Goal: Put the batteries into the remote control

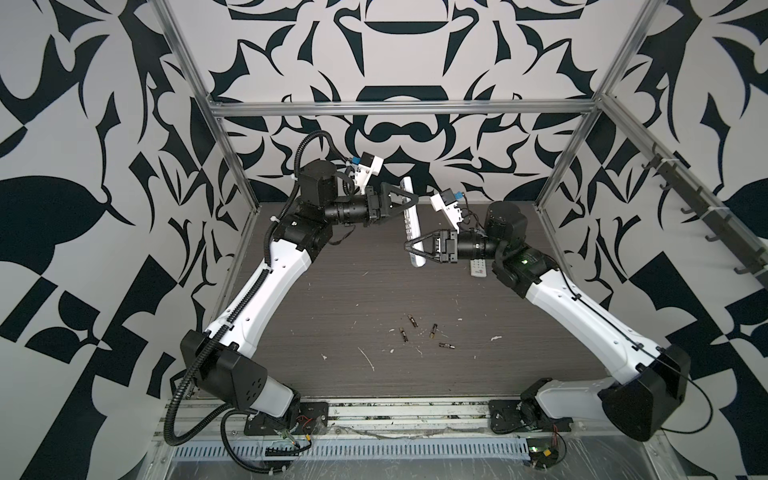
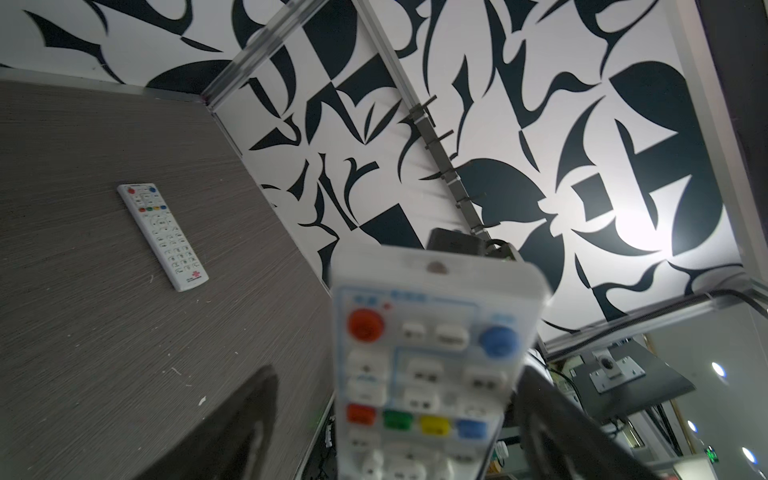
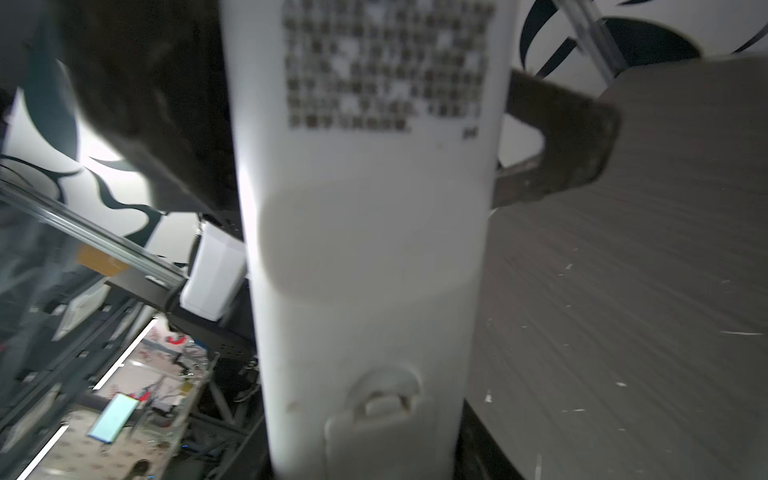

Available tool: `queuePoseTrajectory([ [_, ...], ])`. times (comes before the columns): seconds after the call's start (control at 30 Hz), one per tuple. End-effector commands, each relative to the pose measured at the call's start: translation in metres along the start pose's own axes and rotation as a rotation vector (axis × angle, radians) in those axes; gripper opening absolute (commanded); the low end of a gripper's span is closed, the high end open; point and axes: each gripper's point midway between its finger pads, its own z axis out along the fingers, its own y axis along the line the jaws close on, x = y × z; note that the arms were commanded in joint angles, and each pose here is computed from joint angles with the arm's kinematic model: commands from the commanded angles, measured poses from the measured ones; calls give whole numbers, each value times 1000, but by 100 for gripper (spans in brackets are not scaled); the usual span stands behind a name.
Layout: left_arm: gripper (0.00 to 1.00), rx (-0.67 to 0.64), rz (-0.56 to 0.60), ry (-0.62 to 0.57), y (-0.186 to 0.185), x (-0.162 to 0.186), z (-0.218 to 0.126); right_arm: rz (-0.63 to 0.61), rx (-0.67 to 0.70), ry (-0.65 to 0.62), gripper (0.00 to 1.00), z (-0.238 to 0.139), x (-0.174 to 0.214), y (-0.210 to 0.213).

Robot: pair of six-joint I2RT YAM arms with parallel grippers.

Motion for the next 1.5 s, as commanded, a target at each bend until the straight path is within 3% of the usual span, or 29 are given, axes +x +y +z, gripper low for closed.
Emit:
queuePoseTrajectory([
  [0.0, 99, -166, 3, -116, 19, -10, -9, -235, 315, -65, 0, -33, -16, -12],
  [0.17, 99, -285, 25, -216, 21, -3, -2, -334, 683, -103, 0, -73, -21, -55],
  [0.33, 100, -326, 55, -233, 16, 5, 24, -388, 837, -117, 0, -89, -21, -69],
  [0.77, 89, -285, 85, -250, 20, -4, 75, -363, 848, -104, 0, -81, -10, -79],
  [1.07, 86, -284, 111, -249, 17, -2, 82, -340, 831, -104, 0, -78, -7, -79],
  [1.47, 64, -286, 97, -274, 29, -7, 109, -329, 832, -95, 0, -73, -2, -88],
])
